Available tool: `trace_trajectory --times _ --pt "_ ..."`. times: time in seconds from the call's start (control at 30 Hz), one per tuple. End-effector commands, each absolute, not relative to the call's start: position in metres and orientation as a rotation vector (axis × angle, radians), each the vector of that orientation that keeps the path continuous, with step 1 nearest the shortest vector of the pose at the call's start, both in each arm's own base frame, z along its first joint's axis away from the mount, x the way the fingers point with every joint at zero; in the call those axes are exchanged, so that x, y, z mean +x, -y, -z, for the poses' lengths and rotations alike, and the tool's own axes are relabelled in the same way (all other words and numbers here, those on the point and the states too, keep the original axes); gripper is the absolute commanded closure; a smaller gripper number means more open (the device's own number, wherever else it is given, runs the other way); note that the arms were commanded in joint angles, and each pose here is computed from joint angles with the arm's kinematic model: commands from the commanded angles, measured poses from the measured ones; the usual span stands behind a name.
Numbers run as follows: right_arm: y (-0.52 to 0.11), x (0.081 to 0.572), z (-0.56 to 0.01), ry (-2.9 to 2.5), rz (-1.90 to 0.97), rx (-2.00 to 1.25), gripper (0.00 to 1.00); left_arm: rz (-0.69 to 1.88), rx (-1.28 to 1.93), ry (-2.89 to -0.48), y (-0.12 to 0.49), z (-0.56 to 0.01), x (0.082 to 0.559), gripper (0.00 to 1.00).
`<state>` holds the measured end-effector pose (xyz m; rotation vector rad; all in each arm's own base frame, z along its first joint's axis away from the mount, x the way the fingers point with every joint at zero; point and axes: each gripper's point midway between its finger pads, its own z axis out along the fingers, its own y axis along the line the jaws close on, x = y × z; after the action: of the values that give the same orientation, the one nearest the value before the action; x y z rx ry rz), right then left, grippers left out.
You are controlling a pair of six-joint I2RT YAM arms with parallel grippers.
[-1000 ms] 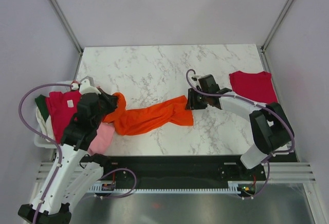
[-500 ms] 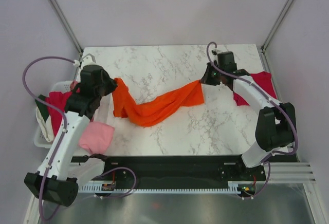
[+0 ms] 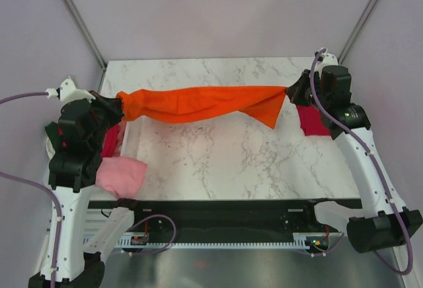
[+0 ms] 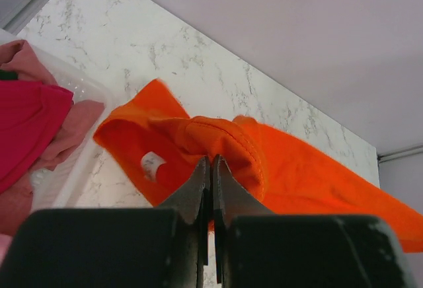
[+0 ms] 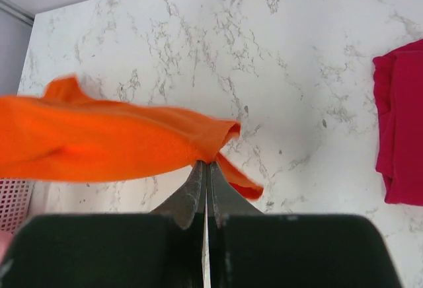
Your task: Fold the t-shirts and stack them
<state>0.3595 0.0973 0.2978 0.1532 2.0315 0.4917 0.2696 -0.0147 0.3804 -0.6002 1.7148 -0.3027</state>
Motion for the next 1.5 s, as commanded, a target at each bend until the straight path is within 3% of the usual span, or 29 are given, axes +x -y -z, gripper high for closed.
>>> trace_trajectory --times 0.0,0.2,0.33,0.5,0.67,1.0,1.17,1.33,1.47 --pt "-0.079 0.332 -0.317 -1.986 -0.410 0.179 1.00 0.264 -0.628 -1.712 0.006 -0.367 0.259 0.98" --pt "-0.068 0.331 -0.347 -1.952 -0.351 0.204 1.00 0.233 -0.598 -1.725 0.007 -0.386 0.283 0.98" --pt "-0.061 0.357 -0.347 -1.974 -0.287 0.233 1.00 0.222 -0.565 -1.710 0.011 -0.429 0.322 0.98" --pt "-0.062 0.375 -0.369 -1.962 -0.299 0.244 1.00 0.307 -0.514 -1.640 0.023 -0.482 0.332 0.98" --pt "-0.064 0.365 -0.396 -1.911 -0.347 0.245 1.00 0.357 -0.478 -1.558 0.024 -0.513 0.302 0.98" --pt "-0.072 0.286 -0.410 -1.863 -0.450 0.162 1.00 0.448 -0.482 -1.463 0.022 -0.509 0.218 0.98" --pt "-0.061 0.266 -0.415 -1.842 -0.407 0.178 1.00 0.465 -0.483 -1.450 0.022 -0.517 0.211 0.98" --pt "-0.056 0.294 -0.399 -1.886 -0.355 0.224 1.00 0.428 -0.524 -1.521 0.024 -0.504 0.262 0.98" --pt "-0.063 0.336 -0.351 -1.979 -0.359 0.274 1.00 0.380 -0.573 -1.658 0.032 -0.447 0.347 0.98"
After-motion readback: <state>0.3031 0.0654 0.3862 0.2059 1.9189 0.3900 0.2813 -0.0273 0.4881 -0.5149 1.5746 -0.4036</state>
